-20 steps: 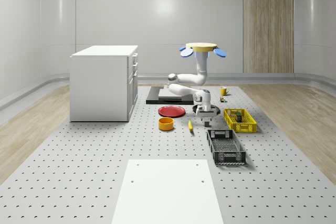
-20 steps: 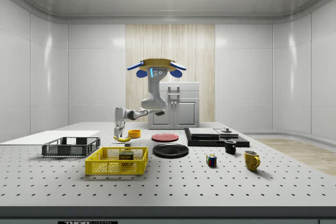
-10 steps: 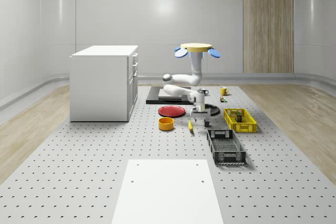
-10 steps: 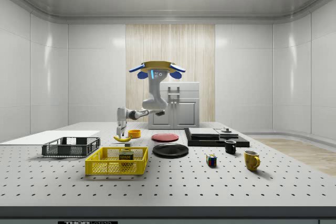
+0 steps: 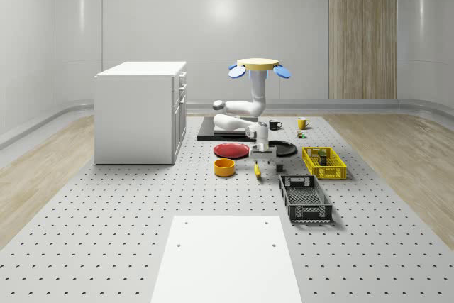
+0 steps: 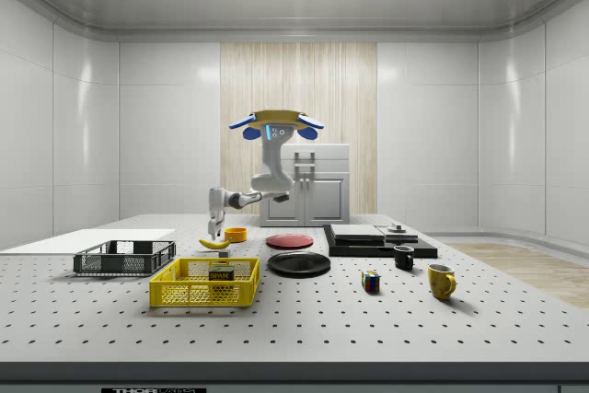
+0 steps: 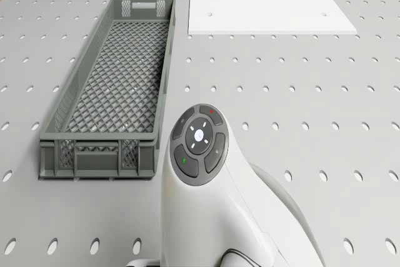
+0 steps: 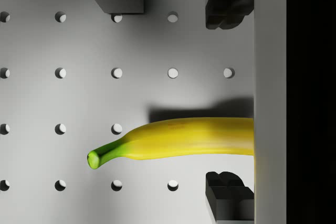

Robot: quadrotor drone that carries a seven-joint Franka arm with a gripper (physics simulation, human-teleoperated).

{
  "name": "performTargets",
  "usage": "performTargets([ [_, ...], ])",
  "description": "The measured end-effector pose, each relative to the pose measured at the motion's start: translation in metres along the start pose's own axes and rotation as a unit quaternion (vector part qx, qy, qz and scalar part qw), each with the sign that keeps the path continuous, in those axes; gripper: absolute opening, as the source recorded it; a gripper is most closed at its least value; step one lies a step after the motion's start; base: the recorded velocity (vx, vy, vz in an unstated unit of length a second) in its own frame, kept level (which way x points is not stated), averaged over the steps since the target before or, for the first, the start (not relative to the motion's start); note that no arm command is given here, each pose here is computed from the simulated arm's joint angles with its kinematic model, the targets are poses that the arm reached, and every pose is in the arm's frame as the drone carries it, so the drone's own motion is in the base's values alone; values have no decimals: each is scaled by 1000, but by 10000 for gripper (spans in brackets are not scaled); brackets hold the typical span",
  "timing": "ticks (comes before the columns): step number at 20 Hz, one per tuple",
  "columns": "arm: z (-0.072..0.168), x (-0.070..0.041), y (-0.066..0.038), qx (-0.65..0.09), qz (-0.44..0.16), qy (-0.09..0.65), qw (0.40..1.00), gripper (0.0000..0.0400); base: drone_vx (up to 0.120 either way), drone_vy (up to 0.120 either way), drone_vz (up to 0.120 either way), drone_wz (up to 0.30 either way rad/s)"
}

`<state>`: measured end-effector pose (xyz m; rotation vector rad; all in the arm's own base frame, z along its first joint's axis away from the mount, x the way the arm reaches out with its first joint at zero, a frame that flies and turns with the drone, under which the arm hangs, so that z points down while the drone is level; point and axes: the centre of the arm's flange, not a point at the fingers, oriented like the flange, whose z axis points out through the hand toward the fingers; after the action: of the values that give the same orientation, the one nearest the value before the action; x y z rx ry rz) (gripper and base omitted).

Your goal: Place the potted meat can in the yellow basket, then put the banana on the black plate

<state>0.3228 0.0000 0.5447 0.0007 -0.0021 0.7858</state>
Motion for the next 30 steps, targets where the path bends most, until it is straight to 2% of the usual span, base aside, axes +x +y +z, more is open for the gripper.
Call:
performTargets([
  [3, 0, 0, 0, 0, 0, 0, 1000, 400, 0, -67, 0, 0],
  [7, 0, 0, 0, 0, 0, 0, 1000, 400, 0, -10, -120, 0],
  [13, 1, 0, 0, 0, 0, 0, 1000, 400, 0, -33, 0, 0],
  [17, 12, 0, 0, 0, 0, 0, 1000, 400, 0, 0, 0, 0],
  [24, 21, 11, -11, 0, 0, 0, 1000, 400, 0, 0, 0, 0],
  [30, 35, 15, -15, 0, 0, 0, 1000, 400, 0, 0, 0, 0],
])
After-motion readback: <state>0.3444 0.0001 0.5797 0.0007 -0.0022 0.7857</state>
